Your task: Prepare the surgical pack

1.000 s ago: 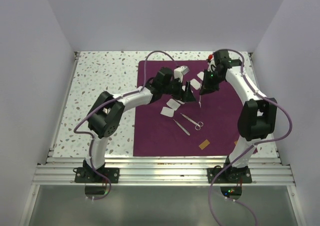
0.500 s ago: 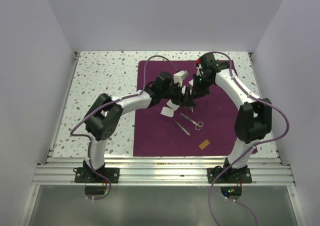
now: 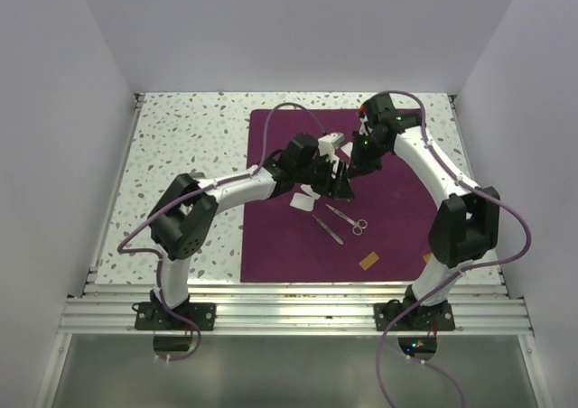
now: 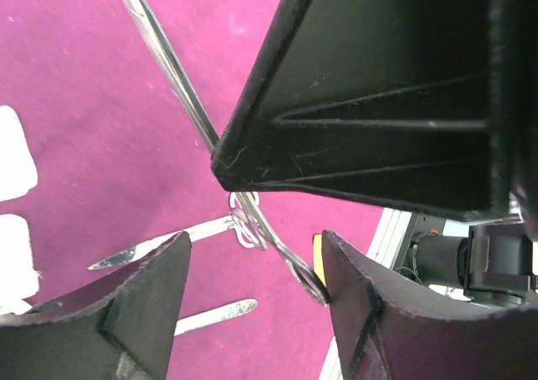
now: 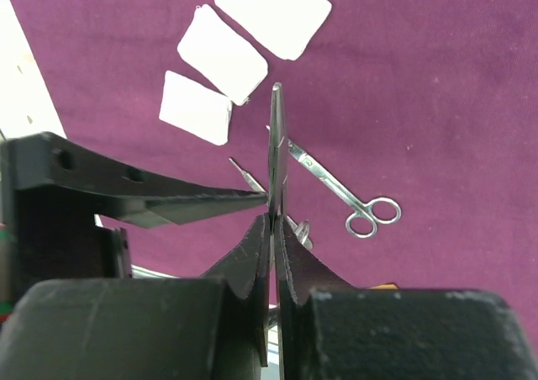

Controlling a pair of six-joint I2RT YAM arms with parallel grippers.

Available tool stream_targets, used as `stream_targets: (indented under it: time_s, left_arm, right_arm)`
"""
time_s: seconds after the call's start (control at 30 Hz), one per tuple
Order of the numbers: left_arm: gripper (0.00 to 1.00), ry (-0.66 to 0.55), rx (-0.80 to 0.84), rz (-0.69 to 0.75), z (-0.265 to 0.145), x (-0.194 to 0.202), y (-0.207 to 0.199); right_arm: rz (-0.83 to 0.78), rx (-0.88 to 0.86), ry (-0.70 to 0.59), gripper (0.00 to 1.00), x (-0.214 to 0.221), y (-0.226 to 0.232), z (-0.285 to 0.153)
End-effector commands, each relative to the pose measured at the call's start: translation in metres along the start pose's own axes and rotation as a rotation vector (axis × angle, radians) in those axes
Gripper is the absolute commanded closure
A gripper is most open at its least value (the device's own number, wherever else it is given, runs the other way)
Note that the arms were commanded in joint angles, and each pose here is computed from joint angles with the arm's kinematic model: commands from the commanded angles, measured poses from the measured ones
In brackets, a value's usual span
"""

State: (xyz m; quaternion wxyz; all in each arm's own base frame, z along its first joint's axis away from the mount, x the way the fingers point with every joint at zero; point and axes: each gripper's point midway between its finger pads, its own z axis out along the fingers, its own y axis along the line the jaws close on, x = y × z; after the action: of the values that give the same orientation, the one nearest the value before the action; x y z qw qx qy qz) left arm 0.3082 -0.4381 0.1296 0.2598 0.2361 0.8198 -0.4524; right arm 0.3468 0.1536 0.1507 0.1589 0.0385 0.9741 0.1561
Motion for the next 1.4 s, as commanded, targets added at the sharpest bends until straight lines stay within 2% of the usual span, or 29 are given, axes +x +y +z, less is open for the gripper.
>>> stream_targets:
  time_s: [0.0,0.07,0.13,0.17,0.2,0.23,0.27,0.3,0.33,0.4,0.5,0.57,0.6,0.63,0.7,0.73,0.8,0.83,1.03,1.2,1.37]
  left_arm:
    - [0.36,-0.011,-0.012,0.034,-0.005,-0.013,-0.014]
    - [0.39,-0.004,-0.03,0.029,-0.004,-0.011,-0.01]
    - [0.53,-0.009,-0.032,0.024,-0.004,-0.013,-0.011]
    - [0.62,-0.015,-0.038,0.026,-0.004,-0.015,-0.01]
    - [0.84,-0.021,-0.04,0.029,-0.005,-0.017,-0.011]
    - [1.0,-0.041,-0.047,0.036,-0.009,-0.023,-0.014]
    - [1.0,-0.057,-0.083,0.033,-0.012,-0.025,-0.009]
    - [1.0,-0.073,-0.107,0.031,-0.017,-0.029,-0.006]
    - [1.0,-0.094,-0.133,0.027,-0.026,-0.035,-0.006]
    - [1.0,-0.086,-0.224,-0.037,-0.044,-0.029,0.023]
    - [1.0,-0.073,-0.369,-0.127,-0.096,-0.018,0.067]
    - [1.0,-0.075,-0.507,-0.165,-0.146,-0.007,0.094]
    - [1.0,-0.077,-0.548,-0.172,-0.163,-0.005,0.101]
    - [1.0,-0.073,-0.64,-0.21,-0.197,0.005,0.114]
    - [1.0,-0.054,-0.735,-0.241,-0.229,0.018,0.127]
    - [1.0,-0.018,-0.84,-0.289,-0.259,0.035,0.139]
    - [1.0,0.029,-0.964,-0.313,-0.286,0.051,0.151]
    - [1.0,0.08,-1.077,-0.332,-0.307,0.068,0.163]
    - [1.0,0.173,-1.27,-0.396,-0.339,0.108,0.196]
    - [1.0,0.251,-1.333,-0.397,-0.344,0.12,0.223]
    - [1.0,0.276,-1.389,-0.395,-0.348,0.123,0.237]
  right_arm:
    - [0.009,0.001,-0.024,1.0,0.005,0.006,-0.018]
    - [0.007,-0.006,-0.025,1.0,0.006,0.008,-0.019]
    - [-0.002,-0.014,-0.023,1.0,0.007,0.012,-0.02]
    - [-0.002,-0.017,-0.02,1.0,0.008,0.013,-0.021]
    - [-0.009,-0.023,-0.018,1.0,0.008,0.016,-0.021]
    - [-0.014,-0.028,-0.018,1.0,0.008,0.018,-0.022]
    - [-0.014,-0.03,-0.019,1.0,0.008,0.019,-0.024]
    - [-0.012,-0.03,-0.024,0.95,0.006,0.019,-0.028]
    - [-0.017,-0.025,-0.031,0.83,0.004,0.02,-0.029]
    - [-0.037,-0.005,-0.041,0.55,-0.001,0.018,-0.036]
    - [-0.097,0.036,-0.054,0.4,-0.007,0.012,-0.046]
    - [-0.133,0.057,-0.05,0.36,-0.006,0.007,-0.049]
    - [-0.146,0.06,-0.051,0.36,-0.005,0.006,-0.051]
    - [-0.162,0.057,-0.06,0.36,-0.006,0.006,-0.049]
    - [-0.209,0.021,-0.025,0.36,0.002,0.007,-0.041]
    - [-0.219,0.02,0.001,0.36,0.006,0.006,-0.034]
    - [-0.225,0.036,0.044,0.41,0.014,-0.001,-0.023]
    - [-0.225,0.035,0.053,0.42,0.015,-0.002,-0.016]
    - [-0.321,0.085,0.143,0.44,0.039,0.007,0.017]
    - [-0.359,0.078,0.181,0.5,0.055,0.015,0.04]
    - [-0.438,0.071,0.238,0.54,0.075,0.024,0.057]
